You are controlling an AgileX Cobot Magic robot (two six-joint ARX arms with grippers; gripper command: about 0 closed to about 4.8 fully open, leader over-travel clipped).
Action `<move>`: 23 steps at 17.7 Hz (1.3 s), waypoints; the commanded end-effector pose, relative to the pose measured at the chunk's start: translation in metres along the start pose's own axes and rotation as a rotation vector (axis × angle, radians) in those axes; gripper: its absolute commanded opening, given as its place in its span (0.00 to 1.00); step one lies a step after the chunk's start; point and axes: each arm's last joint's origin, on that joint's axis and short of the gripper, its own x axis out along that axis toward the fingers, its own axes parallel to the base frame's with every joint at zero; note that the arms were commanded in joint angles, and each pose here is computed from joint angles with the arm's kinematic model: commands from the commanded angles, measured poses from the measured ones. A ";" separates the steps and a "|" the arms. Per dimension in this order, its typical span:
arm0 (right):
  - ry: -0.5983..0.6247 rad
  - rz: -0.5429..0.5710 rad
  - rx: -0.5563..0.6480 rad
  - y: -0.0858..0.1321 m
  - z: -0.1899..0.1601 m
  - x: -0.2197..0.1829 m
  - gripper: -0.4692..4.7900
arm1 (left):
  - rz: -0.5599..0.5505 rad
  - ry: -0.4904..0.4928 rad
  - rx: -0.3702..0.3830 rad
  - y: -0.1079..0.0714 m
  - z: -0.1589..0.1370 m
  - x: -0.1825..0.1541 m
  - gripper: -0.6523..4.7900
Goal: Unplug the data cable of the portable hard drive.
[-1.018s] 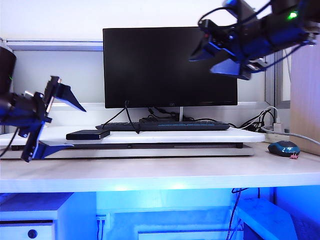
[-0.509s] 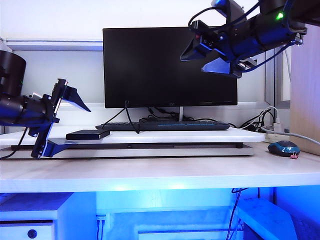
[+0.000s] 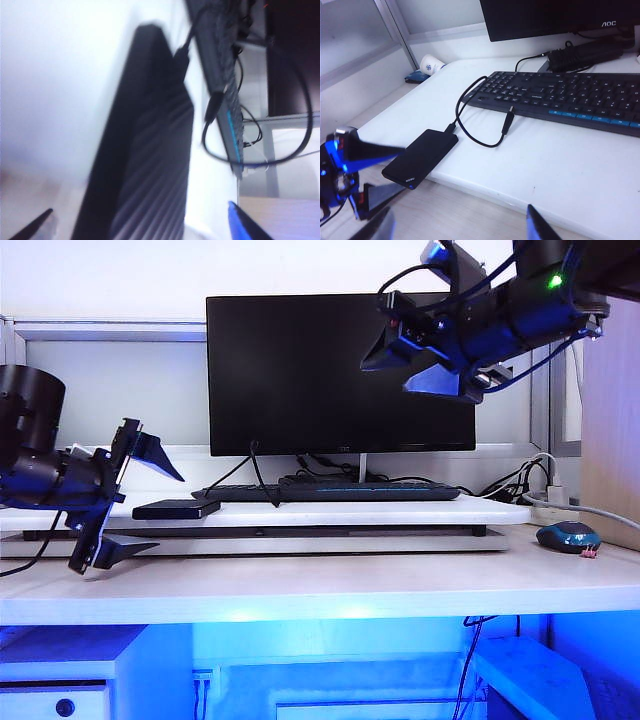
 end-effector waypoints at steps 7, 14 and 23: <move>-0.022 0.018 -0.012 0.001 0.013 0.016 0.73 | -0.011 -0.010 0.016 -0.010 0.008 0.015 0.84; -0.034 0.021 -0.015 0.002 0.018 0.017 0.73 | 0.031 -0.009 0.000 -0.004 0.005 0.017 0.49; -0.014 0.106 -0.018 0.018 0.014 0.020 0.73 | -0.061 0.099 0.073 -0.009 0.003 0.017 0.11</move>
